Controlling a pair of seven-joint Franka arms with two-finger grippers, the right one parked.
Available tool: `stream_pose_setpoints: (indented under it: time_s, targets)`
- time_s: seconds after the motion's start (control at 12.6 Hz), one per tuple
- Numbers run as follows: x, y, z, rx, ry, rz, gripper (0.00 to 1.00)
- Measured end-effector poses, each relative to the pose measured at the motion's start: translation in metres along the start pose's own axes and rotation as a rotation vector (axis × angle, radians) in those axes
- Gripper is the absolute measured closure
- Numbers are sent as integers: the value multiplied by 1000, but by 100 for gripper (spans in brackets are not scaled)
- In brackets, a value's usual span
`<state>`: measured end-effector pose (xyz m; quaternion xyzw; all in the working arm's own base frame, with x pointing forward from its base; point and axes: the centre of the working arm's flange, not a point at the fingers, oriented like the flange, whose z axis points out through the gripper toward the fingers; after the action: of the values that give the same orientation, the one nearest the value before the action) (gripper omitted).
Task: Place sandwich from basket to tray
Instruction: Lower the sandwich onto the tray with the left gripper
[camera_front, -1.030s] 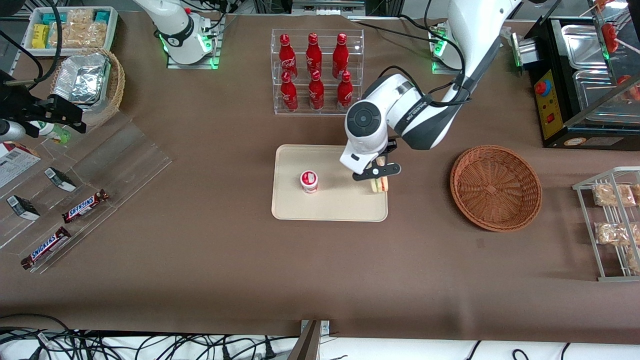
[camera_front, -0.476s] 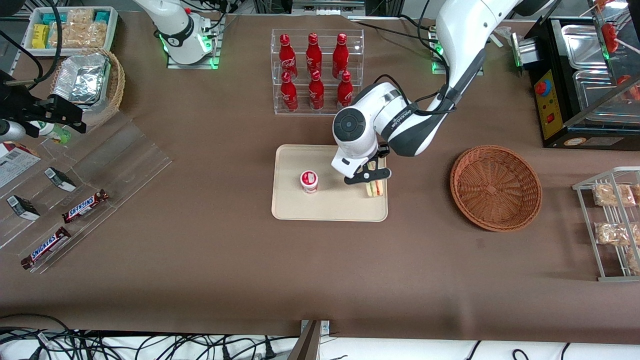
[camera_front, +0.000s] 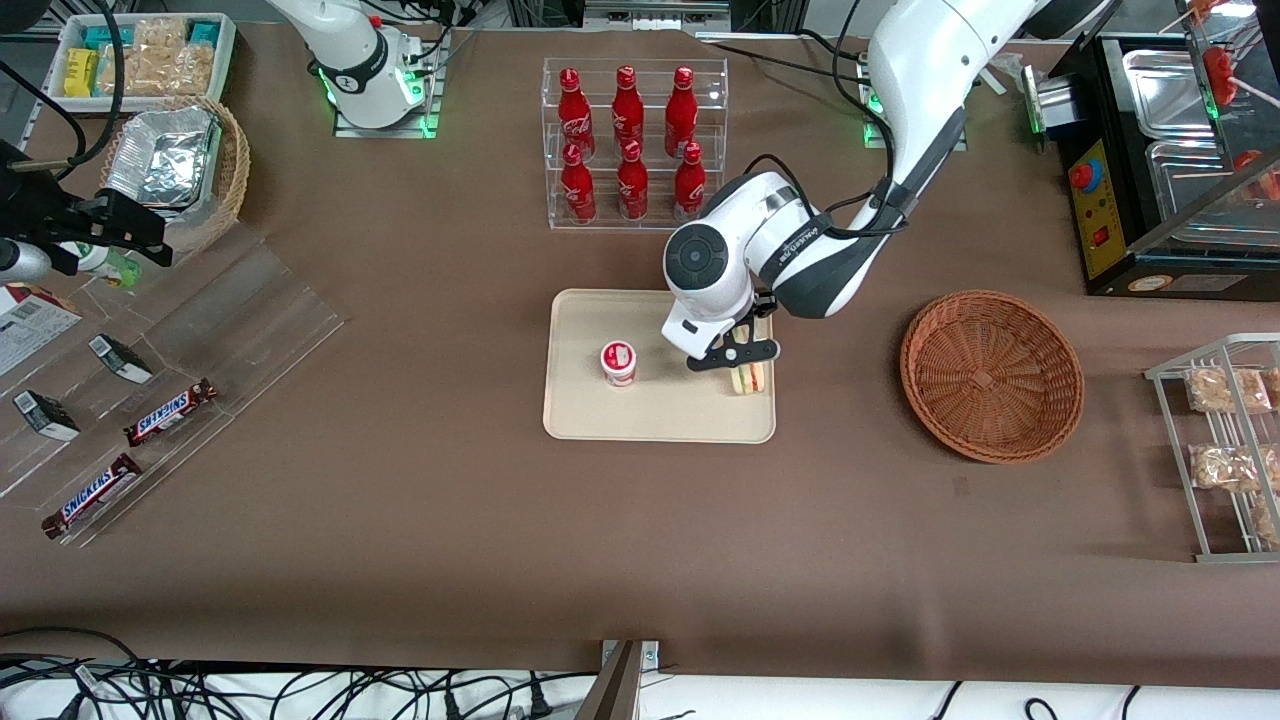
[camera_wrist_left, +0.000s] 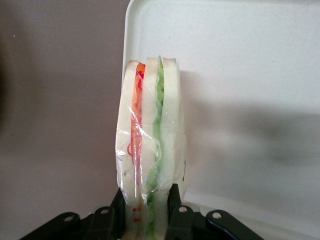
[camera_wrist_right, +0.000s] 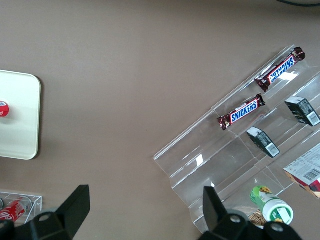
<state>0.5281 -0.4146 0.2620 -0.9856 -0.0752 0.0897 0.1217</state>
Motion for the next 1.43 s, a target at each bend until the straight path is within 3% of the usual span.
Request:
stream_pose_setpoints:
  time_s: [1.43]
  targets:
    - [5, 25, 6, -17, -14, 12, 63]
